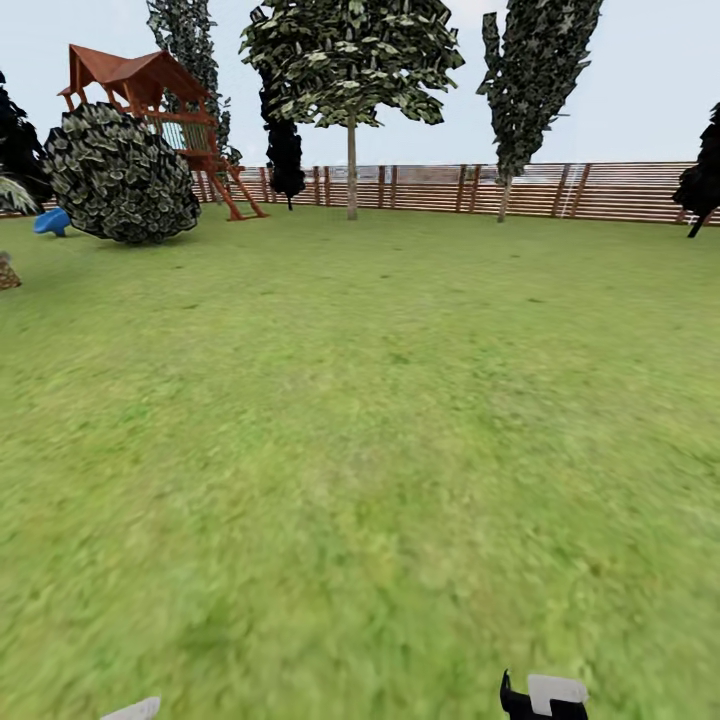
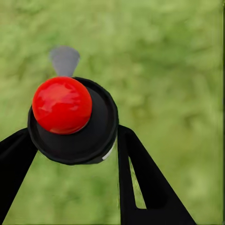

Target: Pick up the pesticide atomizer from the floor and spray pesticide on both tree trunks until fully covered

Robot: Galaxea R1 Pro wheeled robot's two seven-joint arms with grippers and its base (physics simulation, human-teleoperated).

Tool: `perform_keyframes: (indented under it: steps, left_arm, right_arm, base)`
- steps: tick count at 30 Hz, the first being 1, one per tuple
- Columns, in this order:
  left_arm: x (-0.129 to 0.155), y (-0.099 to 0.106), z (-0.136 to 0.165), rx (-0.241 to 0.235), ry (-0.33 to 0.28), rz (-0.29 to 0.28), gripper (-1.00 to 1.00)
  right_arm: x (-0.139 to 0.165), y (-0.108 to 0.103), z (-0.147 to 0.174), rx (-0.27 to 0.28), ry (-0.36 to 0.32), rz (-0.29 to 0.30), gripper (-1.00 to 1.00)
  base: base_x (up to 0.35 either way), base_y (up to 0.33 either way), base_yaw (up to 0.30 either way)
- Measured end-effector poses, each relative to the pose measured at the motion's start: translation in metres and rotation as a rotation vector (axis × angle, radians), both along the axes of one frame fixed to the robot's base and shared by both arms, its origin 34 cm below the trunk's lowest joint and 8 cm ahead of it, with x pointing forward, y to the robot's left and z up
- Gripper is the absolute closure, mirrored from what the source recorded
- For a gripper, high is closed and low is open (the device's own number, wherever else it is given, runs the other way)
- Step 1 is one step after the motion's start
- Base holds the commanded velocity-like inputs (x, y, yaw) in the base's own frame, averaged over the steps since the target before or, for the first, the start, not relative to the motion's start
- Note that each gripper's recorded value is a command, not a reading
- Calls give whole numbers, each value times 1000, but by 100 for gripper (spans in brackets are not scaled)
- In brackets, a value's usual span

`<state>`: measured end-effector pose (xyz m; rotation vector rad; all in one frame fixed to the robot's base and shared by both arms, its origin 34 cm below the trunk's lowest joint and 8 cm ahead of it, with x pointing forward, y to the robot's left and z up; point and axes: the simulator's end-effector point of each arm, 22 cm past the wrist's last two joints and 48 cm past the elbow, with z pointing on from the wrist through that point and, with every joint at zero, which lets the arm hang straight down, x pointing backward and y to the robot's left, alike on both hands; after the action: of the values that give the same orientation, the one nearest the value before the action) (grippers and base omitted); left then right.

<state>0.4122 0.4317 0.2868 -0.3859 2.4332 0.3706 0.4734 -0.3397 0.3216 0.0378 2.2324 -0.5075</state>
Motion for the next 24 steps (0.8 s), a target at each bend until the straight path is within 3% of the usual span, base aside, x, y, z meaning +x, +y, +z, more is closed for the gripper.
perform_keyframes:
  steps: [16,24]
  left_arm:
    - [0,0,0,0,0,0,100]
    - [0,3,1,3,-1,4,100]
  right_arm:
    - [-3,11,-4,17,11,0,-100]
    - [-20,10,-11,17,38,-2,-100]
  base:
    - [340,0,0]
    - [340,0,0]
